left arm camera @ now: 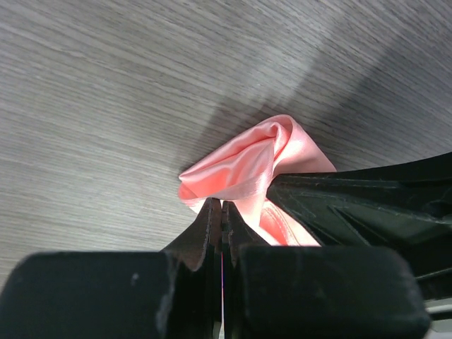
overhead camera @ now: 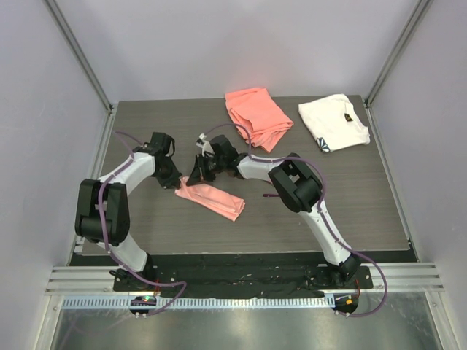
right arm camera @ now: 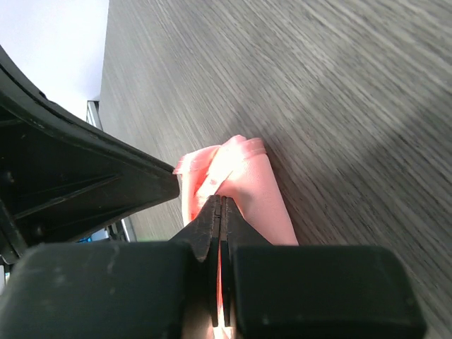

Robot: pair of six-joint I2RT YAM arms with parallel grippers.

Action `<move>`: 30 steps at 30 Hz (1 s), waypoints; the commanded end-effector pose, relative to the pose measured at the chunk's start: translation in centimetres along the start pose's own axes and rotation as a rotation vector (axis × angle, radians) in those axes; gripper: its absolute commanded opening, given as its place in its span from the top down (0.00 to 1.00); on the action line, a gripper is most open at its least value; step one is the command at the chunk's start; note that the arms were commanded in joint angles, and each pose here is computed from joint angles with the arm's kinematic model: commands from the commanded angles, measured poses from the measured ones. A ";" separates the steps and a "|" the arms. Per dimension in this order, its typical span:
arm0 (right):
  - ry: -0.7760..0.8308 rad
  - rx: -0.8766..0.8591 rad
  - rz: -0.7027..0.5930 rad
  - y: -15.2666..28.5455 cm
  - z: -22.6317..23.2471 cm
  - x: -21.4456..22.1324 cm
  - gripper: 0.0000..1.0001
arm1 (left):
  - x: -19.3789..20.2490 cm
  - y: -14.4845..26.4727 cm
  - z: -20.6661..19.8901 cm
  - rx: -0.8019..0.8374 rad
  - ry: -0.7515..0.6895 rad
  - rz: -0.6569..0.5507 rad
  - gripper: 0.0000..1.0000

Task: Fold the napkin into a case and place the utensils inside
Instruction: Stuff the top corner of the smaller-rectangle-folded napkin into the folded napkin, then turn over the smaller rectangle-folded napkin at the center of the board.

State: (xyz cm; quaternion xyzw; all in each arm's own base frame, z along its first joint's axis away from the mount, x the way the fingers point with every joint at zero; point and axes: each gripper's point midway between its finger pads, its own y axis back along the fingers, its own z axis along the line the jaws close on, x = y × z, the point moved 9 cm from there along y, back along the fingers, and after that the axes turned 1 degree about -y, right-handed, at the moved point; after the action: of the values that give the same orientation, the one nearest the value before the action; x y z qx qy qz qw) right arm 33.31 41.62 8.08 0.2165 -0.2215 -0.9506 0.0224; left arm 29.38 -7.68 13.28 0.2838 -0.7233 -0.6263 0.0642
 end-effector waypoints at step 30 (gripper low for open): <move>0.038 -0.103 0.009 4.0 2.5 -0.5 0.94 | -0.5 -3.4 -1.9 0.046 0.019 0.002 1.00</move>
State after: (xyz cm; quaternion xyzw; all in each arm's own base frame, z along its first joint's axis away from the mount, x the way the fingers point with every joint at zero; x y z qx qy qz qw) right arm 32.26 40.62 6.48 0.2005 -0.1940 -0.9594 0.0413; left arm 31.37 -8.77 11.00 0.2779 -0.7331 -0.6159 0.0778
